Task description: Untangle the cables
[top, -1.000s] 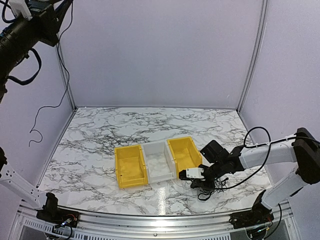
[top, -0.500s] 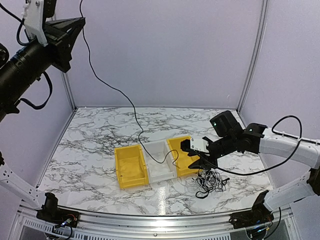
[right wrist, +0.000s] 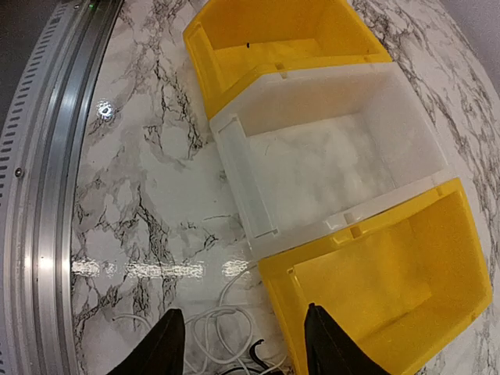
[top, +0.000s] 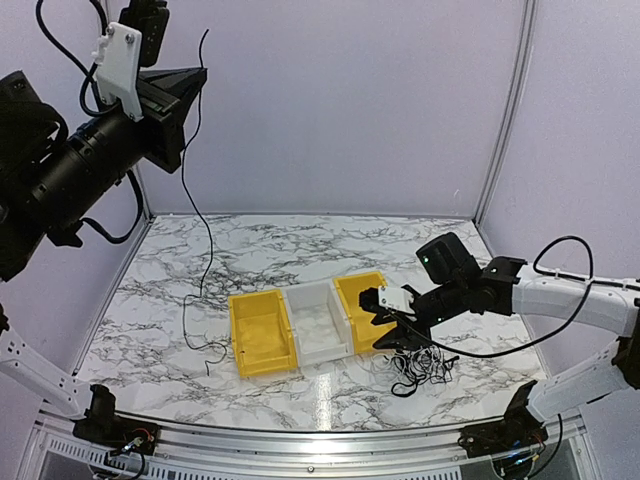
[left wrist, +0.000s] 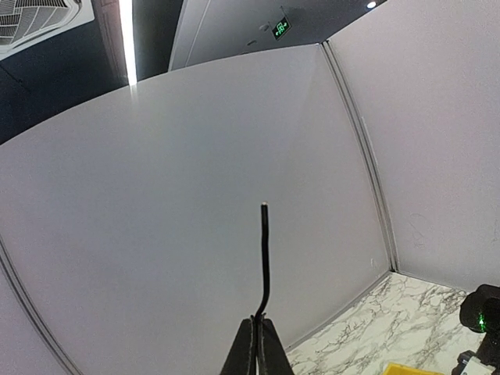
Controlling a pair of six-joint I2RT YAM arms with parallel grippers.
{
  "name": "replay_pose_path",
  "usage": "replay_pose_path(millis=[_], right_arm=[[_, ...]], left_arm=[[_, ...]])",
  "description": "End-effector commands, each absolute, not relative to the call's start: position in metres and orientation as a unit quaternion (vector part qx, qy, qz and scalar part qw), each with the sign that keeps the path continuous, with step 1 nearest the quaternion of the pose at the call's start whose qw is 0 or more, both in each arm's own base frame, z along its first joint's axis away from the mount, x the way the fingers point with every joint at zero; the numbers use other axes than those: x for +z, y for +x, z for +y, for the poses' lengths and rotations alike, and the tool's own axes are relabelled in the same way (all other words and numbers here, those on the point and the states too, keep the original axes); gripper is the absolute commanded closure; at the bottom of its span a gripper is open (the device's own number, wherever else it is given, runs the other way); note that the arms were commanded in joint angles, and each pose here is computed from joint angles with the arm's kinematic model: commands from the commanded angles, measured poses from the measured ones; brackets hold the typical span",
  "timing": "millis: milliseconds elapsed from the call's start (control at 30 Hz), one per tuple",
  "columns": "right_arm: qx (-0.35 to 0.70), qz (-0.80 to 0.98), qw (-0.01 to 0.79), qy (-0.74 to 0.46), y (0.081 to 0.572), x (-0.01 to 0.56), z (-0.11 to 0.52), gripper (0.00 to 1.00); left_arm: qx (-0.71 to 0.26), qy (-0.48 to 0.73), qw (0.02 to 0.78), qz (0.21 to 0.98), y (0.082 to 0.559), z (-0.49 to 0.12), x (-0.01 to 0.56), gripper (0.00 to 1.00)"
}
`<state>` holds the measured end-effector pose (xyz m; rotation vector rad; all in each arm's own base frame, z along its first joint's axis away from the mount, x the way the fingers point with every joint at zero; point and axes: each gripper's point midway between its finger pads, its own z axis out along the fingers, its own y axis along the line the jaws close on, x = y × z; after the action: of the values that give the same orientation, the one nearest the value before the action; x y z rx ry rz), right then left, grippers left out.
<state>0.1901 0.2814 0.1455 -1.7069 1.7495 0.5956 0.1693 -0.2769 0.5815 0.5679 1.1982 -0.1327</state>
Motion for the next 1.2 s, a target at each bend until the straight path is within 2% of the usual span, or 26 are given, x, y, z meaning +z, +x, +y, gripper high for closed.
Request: replay_pose_path(millis=[0,567,900,1167], right_arm=[[0.228,0.656,0.328,-0.641,0.197,0.142,0.287,0.48],[0.226,0.659,0.326,-0.639,0.196,0.127,0.285,0.48],[0.22,0.661,0.335,-0.635,0.197,0.128,0.281,0.49],[0.217,0.662,0.336,-0.634,0.198,0.126,0.279,0.49]], left_arm=[[-0.086,0.24,0.788,0.561,0.177,-0.271,0.587,1.0],[-0.088,0.233,0.782,0.572,0.214,-0.275,0.571,1.0],[-0.081,0.24,0.764,0.593,0.237,-0.287,0.539,1.0],[-0.074,0.222,0.766,0.599,0.248,-0.272,0.537,1.0]])
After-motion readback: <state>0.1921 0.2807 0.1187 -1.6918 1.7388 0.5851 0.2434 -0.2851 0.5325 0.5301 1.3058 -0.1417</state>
